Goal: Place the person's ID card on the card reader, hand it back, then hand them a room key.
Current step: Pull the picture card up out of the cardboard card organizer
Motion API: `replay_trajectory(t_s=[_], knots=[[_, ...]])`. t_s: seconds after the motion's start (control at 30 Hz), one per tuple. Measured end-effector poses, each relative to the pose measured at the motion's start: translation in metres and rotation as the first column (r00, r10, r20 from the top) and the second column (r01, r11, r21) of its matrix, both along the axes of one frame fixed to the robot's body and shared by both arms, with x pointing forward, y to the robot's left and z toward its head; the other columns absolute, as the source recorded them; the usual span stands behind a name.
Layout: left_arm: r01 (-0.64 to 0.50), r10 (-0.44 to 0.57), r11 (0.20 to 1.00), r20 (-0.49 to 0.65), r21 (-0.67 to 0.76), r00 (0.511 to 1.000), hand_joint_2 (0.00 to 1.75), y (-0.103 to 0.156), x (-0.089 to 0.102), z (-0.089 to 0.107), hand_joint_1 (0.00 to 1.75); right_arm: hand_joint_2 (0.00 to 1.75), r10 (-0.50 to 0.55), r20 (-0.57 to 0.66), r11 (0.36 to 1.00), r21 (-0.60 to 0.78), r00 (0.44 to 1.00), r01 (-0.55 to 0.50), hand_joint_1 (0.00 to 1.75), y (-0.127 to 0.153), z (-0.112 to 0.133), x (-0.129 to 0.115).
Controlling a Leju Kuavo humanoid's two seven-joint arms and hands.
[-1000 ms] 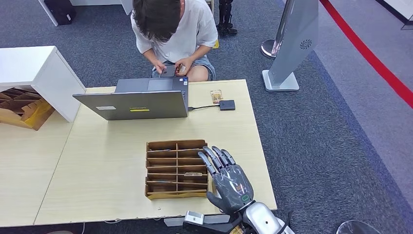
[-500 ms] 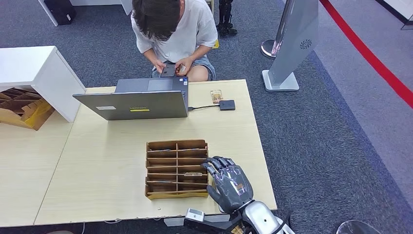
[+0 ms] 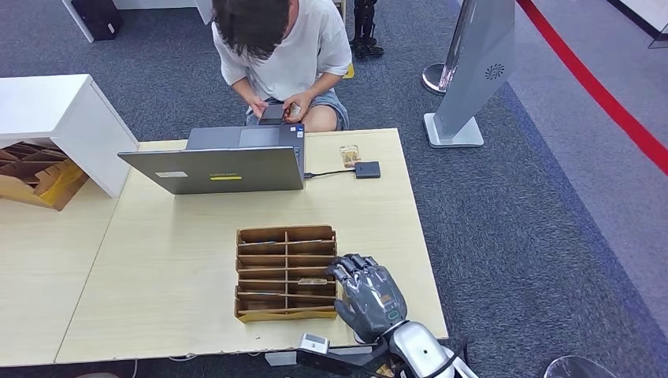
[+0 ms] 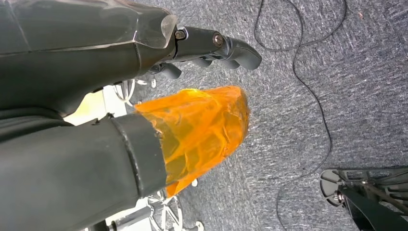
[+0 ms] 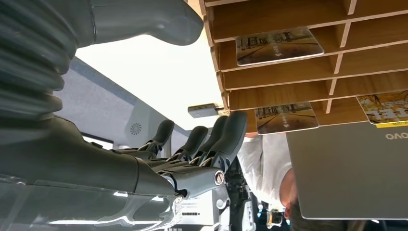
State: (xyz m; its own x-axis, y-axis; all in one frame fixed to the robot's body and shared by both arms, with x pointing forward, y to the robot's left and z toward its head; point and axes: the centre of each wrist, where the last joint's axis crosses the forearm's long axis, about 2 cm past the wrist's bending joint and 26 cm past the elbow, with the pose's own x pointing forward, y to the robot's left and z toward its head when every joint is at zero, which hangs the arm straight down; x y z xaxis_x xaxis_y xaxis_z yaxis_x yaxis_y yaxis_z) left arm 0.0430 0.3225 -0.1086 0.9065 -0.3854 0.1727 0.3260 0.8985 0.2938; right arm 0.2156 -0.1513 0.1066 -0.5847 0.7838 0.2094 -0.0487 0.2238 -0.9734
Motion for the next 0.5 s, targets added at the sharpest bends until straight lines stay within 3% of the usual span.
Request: replay_trajectory(t_s=[0.5], knots=[[0.009, -0.008, 1.000, -0.001, 0.003, 1.000, 0.00, 0.000, 0.001, 0.000, 0.00, 1.75, 0.029, -0.009, 1.000, -0.001, 1.000, -0.029, 0.57, 0.014, 0.008, 0.012]])
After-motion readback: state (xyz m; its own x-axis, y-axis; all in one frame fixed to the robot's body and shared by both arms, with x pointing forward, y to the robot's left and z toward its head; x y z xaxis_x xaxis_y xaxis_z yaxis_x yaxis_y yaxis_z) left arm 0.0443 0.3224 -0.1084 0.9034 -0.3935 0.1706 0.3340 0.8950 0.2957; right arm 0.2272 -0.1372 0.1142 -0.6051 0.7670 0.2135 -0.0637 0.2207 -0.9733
